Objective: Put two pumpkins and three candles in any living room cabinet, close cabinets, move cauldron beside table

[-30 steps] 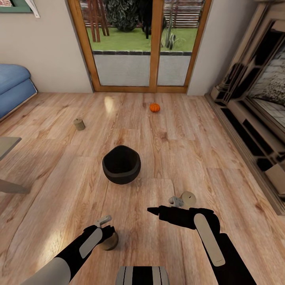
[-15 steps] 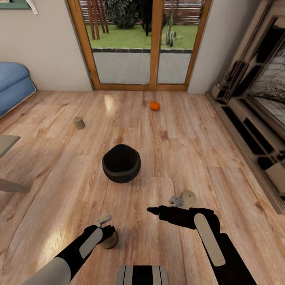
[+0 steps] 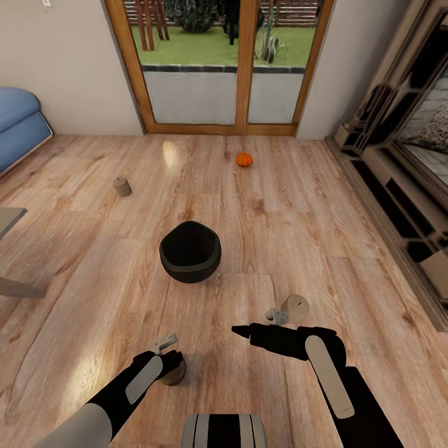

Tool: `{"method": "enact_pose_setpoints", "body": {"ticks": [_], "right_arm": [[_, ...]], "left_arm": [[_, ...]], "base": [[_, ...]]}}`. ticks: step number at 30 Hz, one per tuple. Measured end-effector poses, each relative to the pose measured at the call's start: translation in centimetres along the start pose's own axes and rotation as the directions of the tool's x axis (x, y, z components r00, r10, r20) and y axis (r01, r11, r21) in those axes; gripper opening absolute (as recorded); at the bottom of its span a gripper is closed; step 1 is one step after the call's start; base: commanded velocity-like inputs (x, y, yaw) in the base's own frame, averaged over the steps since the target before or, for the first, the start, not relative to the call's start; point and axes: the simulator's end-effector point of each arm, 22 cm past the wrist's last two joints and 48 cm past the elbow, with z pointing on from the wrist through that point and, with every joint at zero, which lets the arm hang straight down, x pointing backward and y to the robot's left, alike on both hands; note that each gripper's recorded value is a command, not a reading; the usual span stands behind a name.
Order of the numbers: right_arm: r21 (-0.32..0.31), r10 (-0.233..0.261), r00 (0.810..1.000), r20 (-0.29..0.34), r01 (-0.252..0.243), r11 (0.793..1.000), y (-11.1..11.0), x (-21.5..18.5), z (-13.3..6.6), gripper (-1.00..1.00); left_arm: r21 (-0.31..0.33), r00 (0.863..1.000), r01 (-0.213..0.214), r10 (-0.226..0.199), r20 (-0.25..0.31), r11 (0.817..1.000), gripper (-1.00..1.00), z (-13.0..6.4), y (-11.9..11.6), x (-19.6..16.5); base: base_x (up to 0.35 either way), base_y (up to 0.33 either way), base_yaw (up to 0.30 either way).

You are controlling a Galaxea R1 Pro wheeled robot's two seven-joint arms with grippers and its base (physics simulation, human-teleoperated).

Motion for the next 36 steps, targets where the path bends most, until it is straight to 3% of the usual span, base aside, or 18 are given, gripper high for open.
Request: {"method": "enact_pose_setpoints", "body": {"ticks": [36], "right_arm": [[0.000,0.000,1.000,0.000,0.000,1.000,-0.02,-0.01,-0.01,1.00]], "left_arm": [[0.012,1.000,0.002,-0.002,-0.004,1.000,1.00,0.08,-0.13,0.14]], "base": [[0.000,0.000,0.000]]}}
